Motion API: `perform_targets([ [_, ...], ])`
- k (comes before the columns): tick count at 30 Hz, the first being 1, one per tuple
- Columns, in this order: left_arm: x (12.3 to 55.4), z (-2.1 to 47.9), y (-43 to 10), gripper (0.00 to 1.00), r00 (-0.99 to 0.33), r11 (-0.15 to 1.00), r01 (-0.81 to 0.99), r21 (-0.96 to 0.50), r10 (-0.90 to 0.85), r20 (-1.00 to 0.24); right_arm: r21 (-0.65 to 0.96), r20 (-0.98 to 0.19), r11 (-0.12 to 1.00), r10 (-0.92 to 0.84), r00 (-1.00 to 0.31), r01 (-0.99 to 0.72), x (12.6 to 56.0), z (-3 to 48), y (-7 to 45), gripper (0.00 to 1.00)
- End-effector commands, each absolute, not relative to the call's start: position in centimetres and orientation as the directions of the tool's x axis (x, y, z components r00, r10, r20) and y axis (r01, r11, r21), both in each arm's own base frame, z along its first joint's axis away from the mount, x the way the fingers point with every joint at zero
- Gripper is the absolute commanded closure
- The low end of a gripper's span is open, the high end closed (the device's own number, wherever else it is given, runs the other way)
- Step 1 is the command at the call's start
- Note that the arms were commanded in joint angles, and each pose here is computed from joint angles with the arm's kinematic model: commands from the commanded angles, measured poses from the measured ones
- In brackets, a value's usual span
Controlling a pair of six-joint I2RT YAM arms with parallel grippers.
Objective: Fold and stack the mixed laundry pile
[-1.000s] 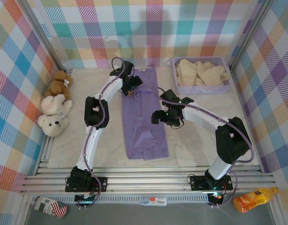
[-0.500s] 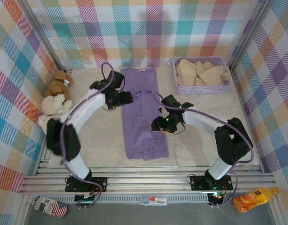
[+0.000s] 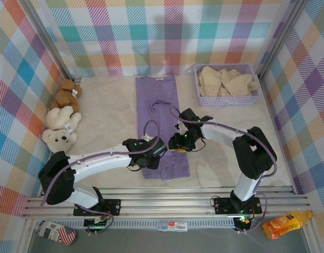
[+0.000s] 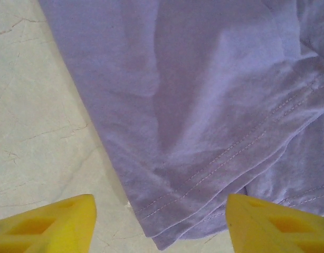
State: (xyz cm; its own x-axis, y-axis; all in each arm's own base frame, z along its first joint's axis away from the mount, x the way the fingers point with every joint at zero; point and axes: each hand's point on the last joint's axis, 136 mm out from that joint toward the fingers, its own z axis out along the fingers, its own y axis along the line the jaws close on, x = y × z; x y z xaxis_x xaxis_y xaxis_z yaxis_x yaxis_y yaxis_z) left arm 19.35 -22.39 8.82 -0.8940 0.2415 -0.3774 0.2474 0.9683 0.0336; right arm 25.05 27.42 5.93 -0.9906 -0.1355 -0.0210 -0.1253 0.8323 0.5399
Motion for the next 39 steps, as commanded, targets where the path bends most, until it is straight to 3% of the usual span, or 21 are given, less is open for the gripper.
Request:
perform_targets([
  [1,19.3,8.5,-22.3,0.42,-0.852,0.947,0.289,0.139,0.32,-0.415,0.563,-0.003,0.817,-0.155,-0.988,-0.129,24.4,5.7,27.9,0.49],
  [10,16.1,5.0,-23.3,0.5,-0.829,0.891,0.411,0.193,0.453,-0.327,0.477,0.059,0.878,-0.08,-0.995,-0.042,24.1,3.3,26.3,0.53],
  [16,16.1,3.9,-22.9,0.51,-0.823,0.878,0.422,0.224,0.475,-0.311,0.454,0.102,0.891,-0.044,-0.994,0.007,24.0,2.0,26.0,0.54],
  [23,16.4,2.2,-22.5,0.6,-0.834,0.874,0.407,0.267,0.475,-0.283,0.45,0.107,0.893,-0.04,-0.993,0.012,23.7,1.9,25.8,0.55],
  [29,17.6,2.4,-21.6,0.73,-0.855,0.896,0.352,0.269,0.425,-0.298,0.437,0.121,0.899,-0.034,-0.992,0.023,23.1,1.5,25.3,0.55],
  [34,18.3,2.9,-21.0,1.0,-0.863,0.908,0.335,0.253,0.403,-0.305,0.424,0.121,0.905,-0.024,-0.992,0.03,23.0,1.2,24.9,0.56],
  [39,17.9,2.5,-20.4,1.0,-0.877,0.915,0.325,0.24,0.386,-0.287,0.418,0.117,0.908,-0.014,-0.993,0.036,23.2,1.2,24.9,0.56],
])
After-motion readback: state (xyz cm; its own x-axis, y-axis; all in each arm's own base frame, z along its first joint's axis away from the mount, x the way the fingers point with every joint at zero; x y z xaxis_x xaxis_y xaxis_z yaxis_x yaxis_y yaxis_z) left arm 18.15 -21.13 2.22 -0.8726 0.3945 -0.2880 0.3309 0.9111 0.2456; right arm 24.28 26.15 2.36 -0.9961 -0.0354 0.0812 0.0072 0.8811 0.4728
